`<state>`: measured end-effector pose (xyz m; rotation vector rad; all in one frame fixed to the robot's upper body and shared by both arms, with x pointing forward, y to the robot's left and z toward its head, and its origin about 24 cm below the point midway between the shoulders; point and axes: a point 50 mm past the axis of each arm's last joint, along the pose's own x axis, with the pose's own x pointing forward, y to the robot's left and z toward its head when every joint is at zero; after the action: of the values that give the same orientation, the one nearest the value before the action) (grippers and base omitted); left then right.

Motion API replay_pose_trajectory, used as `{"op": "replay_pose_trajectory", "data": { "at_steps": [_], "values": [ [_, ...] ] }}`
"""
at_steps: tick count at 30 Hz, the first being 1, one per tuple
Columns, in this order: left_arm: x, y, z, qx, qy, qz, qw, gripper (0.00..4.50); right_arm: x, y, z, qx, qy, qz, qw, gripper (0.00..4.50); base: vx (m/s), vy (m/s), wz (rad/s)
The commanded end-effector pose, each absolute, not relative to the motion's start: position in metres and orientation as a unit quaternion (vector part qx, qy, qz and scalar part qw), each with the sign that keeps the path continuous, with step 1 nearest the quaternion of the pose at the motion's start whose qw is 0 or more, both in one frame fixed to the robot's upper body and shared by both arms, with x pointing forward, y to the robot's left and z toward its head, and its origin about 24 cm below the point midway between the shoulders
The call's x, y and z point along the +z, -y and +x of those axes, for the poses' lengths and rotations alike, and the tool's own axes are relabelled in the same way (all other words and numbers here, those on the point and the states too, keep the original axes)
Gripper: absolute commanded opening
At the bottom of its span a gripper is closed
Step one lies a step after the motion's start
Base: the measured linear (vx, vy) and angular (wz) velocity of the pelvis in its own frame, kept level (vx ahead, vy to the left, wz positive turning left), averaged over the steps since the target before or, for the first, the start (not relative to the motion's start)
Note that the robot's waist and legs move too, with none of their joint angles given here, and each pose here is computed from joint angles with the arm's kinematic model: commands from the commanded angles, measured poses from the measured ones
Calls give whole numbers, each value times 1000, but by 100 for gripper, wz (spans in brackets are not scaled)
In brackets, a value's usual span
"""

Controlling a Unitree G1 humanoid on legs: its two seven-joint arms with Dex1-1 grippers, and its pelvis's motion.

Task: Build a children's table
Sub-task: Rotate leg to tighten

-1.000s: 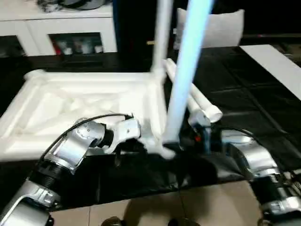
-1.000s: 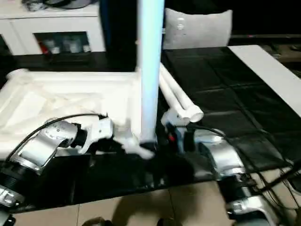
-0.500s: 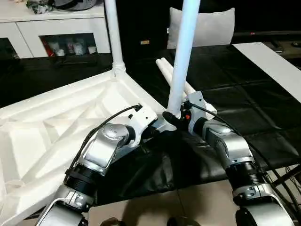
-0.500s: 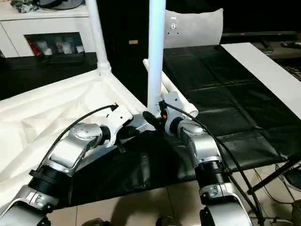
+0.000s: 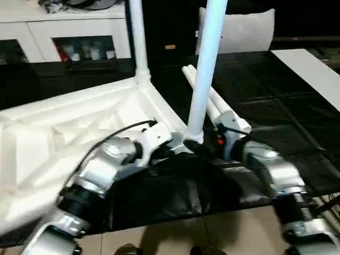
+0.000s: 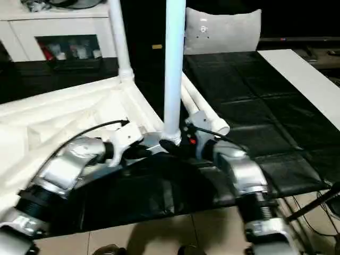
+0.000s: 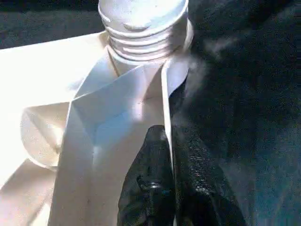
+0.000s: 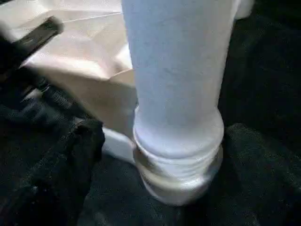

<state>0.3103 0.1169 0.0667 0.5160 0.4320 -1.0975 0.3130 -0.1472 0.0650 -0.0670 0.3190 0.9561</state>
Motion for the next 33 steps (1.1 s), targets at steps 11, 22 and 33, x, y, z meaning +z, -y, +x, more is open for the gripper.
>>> {"op": "replay_pose_trajectory", "data": {
  "at_steps": [11,22,33],
  "values": [
    [80,-120,293,-665,-153,305,664,0,70,157,293,595,-154,-144,776,447,0,0,0],
    [82,-121,296,-676,-145,314,651,0,66,151,289,631,-158,-132,748,393,0,0,0],
    [82,-125,297,-676,-148,306,654,0,64,147,287,643,-154,-105,743,301,0,0,0]
  ]
}}
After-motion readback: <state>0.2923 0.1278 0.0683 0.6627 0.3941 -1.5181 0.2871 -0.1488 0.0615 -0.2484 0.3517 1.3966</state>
